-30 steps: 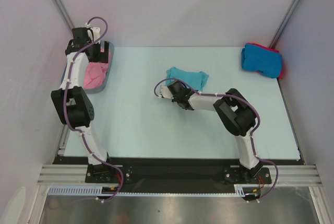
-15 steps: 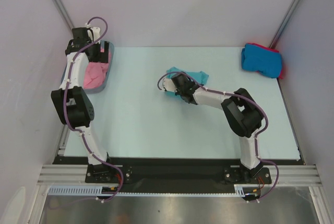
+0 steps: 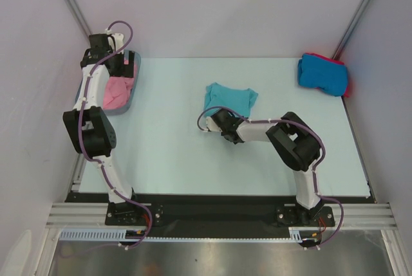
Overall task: Fold and stack the t-shirts
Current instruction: Fold the tshirt, then neatly place the folded tshirt to the corner
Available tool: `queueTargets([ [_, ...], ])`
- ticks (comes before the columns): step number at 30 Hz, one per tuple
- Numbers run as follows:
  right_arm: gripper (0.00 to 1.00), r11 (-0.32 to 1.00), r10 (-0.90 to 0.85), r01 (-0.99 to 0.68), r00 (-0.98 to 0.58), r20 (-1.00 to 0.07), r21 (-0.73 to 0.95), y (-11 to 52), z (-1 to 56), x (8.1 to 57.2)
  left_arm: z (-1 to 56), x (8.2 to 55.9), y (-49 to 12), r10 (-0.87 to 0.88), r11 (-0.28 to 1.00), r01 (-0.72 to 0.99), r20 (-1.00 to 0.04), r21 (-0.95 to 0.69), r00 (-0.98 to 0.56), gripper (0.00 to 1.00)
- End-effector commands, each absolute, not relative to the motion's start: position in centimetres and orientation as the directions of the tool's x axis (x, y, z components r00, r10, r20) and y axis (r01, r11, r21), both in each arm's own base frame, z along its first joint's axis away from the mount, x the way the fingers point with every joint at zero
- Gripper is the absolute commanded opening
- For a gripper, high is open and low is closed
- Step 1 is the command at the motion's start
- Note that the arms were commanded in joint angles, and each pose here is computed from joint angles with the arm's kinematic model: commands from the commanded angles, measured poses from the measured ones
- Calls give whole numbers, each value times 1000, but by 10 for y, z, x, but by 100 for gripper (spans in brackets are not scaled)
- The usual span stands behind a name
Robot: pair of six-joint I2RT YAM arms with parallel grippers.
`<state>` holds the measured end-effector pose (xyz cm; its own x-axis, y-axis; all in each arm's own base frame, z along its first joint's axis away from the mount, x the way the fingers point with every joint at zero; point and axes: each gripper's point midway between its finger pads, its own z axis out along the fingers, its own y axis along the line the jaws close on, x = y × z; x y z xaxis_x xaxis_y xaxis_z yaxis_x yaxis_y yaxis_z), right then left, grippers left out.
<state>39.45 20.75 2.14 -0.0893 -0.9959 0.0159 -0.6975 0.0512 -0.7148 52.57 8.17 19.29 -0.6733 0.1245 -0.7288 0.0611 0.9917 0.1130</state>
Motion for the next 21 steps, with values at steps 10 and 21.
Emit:
queueTargets([
  [10, 0, 105, -994, -579, -40, -100, -809, 242, 128, 465, 234, 526, 81, 139, 990, 63, -794, 126, -592, 100],
  [21, 0, 83, -993, -641, 13, -119, -763, 304, 45, 424, 233, 528, 78, 125, 992, 61, -800, 111, -586, 100],
])
